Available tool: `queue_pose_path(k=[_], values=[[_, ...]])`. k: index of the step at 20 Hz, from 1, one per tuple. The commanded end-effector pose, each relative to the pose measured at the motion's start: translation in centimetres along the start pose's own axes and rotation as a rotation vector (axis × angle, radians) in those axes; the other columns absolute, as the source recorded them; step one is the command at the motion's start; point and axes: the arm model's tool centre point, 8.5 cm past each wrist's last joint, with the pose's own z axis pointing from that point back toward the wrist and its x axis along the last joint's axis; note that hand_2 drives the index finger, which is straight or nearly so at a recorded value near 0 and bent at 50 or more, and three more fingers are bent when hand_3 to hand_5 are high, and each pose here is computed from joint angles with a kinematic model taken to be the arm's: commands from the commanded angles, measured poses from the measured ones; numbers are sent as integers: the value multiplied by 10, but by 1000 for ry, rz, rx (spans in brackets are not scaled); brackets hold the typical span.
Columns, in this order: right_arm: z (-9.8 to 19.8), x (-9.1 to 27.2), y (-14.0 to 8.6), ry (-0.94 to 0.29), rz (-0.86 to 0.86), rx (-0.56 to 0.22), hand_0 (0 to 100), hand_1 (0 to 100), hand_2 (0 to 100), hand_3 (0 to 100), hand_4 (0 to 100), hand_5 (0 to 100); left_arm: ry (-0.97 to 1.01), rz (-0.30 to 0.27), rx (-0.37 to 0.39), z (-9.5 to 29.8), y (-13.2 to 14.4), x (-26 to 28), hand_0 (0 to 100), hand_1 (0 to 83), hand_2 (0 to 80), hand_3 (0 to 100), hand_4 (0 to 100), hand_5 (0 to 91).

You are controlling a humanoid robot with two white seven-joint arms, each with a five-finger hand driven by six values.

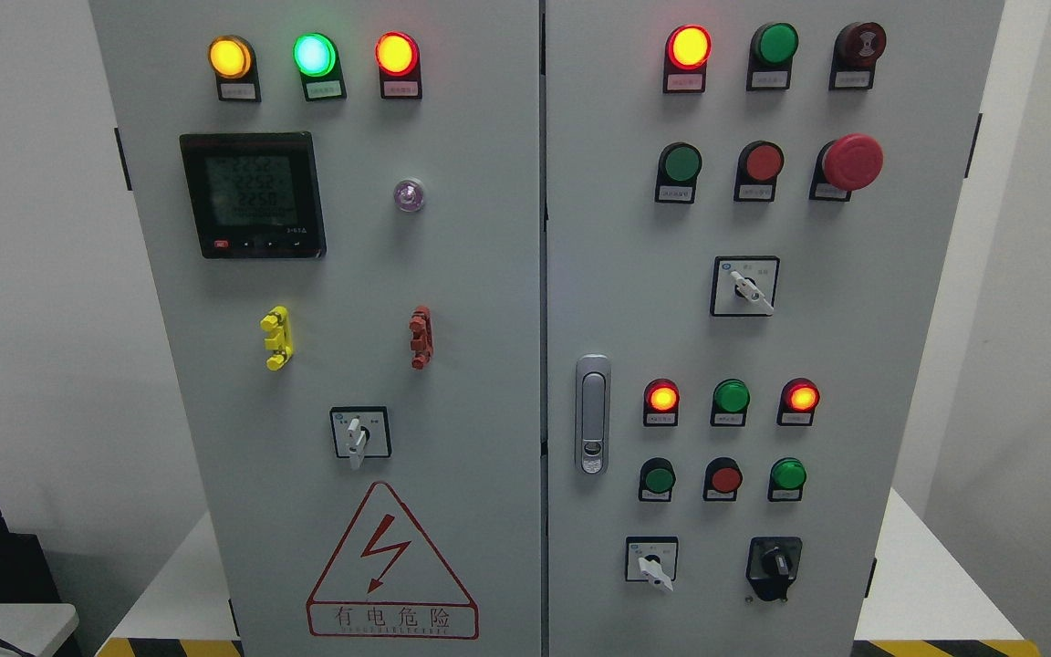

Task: Turn on light switch 1

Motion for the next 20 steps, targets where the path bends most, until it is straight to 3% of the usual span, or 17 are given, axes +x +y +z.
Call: queue_pose_path(k=[1,20], values=[[0,0,1,0,-8,2,120,389,0,0,0,0,-4,3,6,1,4,-2,578,0,0,0,50,85],[0,1,1,-1,-8,2,120,389,0,0,0,0,-5,-2,22,2,6,-3,580,0,0,0,59,112]])
